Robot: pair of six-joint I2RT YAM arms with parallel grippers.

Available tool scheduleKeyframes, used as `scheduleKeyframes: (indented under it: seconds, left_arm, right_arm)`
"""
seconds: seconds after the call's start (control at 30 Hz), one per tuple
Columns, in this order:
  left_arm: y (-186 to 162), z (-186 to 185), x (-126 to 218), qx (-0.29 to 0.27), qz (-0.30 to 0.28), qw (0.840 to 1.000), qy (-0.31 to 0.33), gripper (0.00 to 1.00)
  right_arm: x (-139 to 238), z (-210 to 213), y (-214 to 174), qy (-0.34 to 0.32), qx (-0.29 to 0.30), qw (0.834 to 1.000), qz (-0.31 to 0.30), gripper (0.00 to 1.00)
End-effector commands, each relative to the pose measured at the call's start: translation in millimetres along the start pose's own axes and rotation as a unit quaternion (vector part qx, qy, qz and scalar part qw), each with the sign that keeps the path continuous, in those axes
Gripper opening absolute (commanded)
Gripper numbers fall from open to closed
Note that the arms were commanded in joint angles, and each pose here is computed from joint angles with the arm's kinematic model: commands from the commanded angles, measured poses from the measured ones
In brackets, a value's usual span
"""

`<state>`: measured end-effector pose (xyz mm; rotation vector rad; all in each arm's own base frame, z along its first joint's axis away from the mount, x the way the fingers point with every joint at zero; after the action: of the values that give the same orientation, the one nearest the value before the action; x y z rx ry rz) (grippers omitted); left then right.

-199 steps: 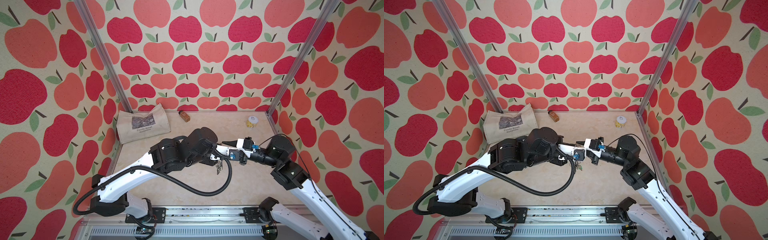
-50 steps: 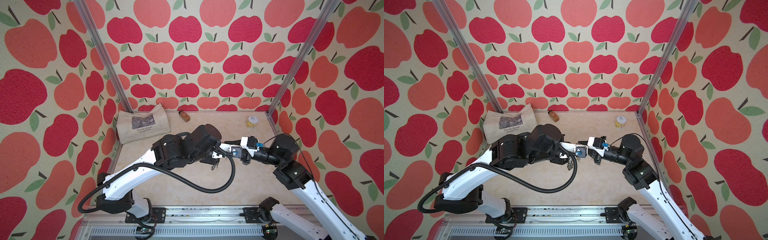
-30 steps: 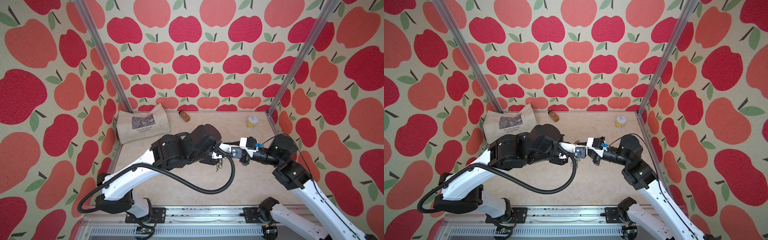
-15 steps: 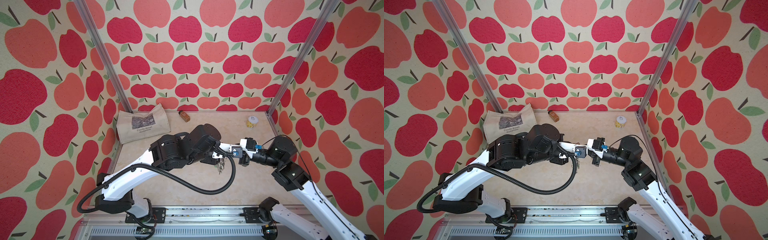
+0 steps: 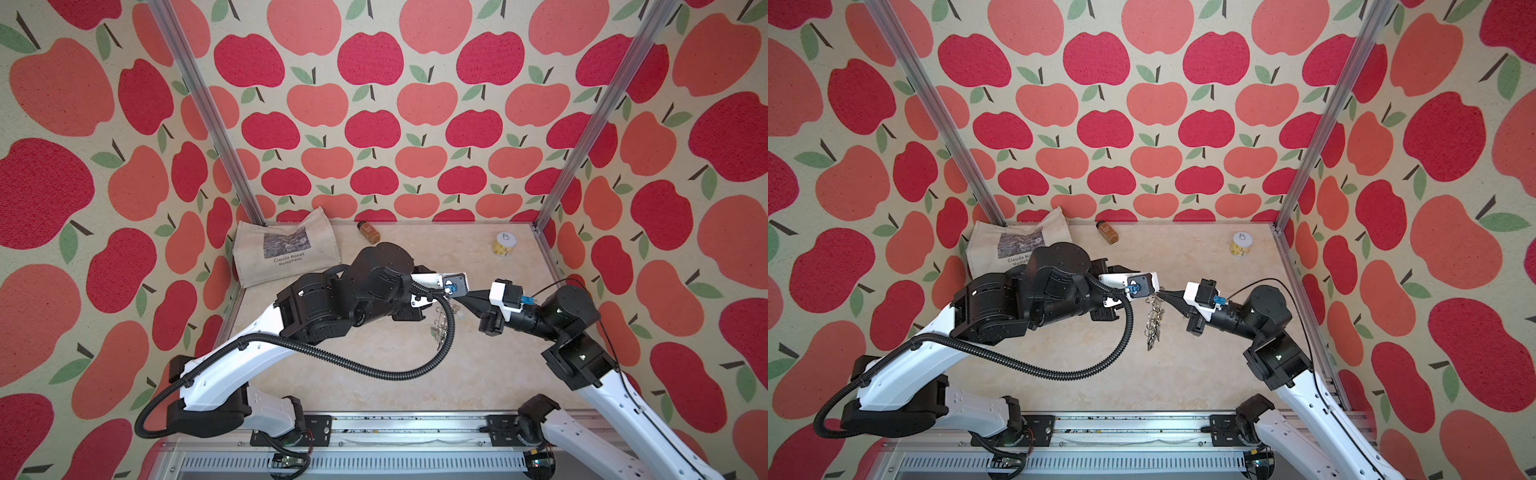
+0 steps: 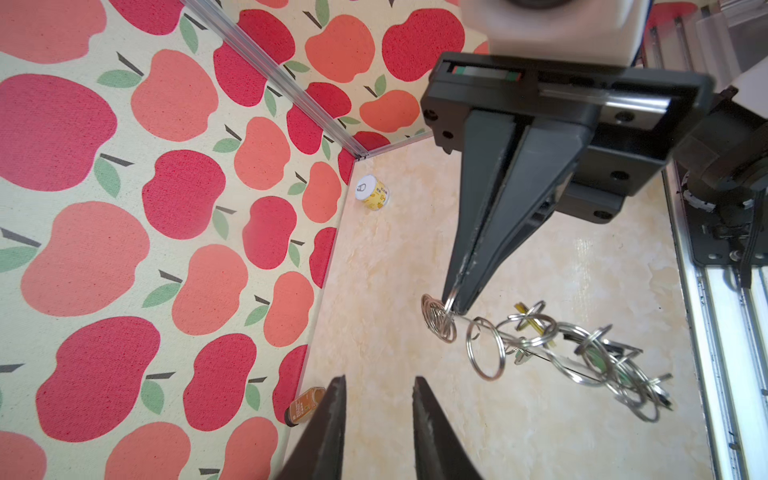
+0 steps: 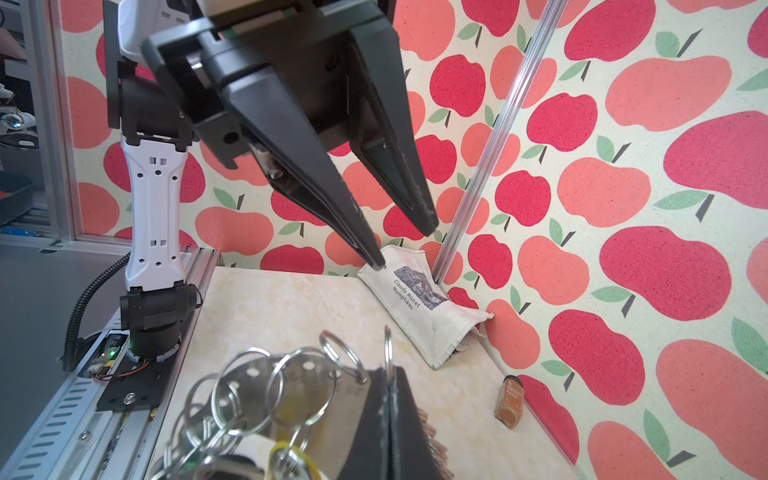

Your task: Put the keys on the keyring

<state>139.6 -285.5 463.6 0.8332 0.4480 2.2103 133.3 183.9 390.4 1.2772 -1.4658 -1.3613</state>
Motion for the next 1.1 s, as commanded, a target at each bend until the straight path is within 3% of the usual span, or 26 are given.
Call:
scheduleKeyframes:
  seconds: [0.0, 0.27, 1.07]
  left_arm:
    - [10, 0, 6, 0.042, -0.052, 0.998, -0.009, 0.29]
    - [18, -8, 3, 0.053, -0.094, 0.993, -0.042, 0.27]
    - [20, -6, -6, 0.064, -0.128, 0.988, -0.052, 0.16]
  right_arm:
    - [8, 4, 24, 0.006, 0.019, 0.998, -0.063, 0.0]
    - [7, 4, 33, 0.02, 0.009, 0.995, -0.096, 0.0]
    - [7, 7, 42, 0.038, 0.009, 0.994, -0.106, 0.0]
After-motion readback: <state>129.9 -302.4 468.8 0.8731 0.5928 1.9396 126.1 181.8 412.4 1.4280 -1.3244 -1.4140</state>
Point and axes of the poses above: each gripper's point midway between its finger pads, its own x axis back along the fingers, its own z axis along the line the jaws close on, y = z × x, the point moved 6 cm from there along x, back along the fingers, and after that the axes turned 11 degrees about -x, right-handed, at the moved point
